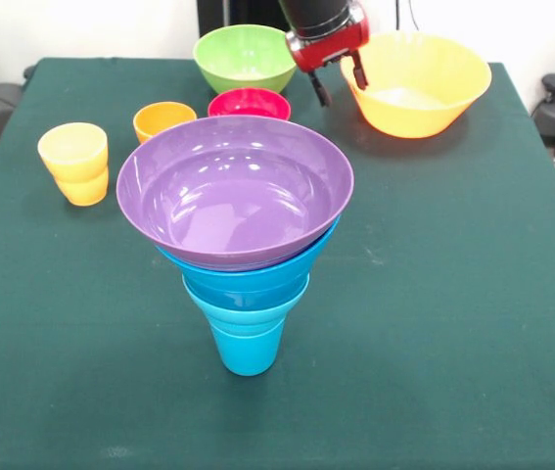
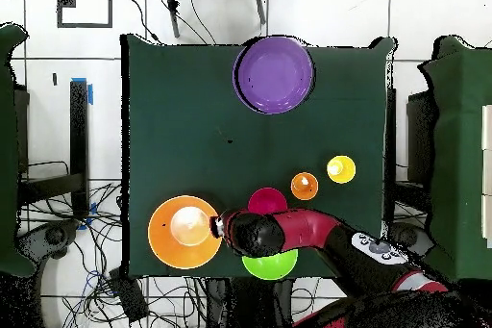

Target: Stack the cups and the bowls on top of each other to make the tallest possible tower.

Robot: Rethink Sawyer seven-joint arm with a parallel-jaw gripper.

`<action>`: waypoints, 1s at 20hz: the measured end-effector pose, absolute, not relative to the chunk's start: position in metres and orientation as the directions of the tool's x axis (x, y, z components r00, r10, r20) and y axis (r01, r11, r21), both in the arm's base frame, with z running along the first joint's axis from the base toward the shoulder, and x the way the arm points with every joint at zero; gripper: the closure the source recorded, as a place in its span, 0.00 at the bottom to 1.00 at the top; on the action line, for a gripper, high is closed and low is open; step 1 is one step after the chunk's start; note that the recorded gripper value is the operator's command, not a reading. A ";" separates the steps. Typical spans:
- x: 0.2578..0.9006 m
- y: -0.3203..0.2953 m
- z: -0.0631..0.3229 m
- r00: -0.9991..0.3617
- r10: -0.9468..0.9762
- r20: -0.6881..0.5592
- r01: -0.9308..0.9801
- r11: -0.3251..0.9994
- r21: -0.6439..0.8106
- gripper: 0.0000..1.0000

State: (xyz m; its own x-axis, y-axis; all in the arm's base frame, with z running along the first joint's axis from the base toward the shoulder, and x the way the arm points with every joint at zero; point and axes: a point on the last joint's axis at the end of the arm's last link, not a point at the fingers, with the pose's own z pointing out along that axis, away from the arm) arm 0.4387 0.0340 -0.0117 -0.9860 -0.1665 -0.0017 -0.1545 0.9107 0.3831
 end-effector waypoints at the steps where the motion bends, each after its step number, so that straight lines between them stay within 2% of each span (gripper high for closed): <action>1: 0.439 0.034 -0.012 -0.986 -0.166 -0.001 -0.154 0.911 0.383 0.00; 4: 0.438 0.033 -0.012 -0.986 -0.166 0.000 -0.153 0.911 0.382 0.00; 5: 0.438 0.033 -0.012 -0.986 -0.166 0.001 -0.153 0.911 0.382 1.00; 20: 0.438 0.034 -0.012 -0.986 -0.169 0.000 -0.156 0.911 0.381 1.00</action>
State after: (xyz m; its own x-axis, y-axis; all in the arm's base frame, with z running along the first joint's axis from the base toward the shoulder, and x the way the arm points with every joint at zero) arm 0.4381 0.0344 -0.0116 -0.9856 -0.1688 0.0001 -0.1561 0.9114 0.3808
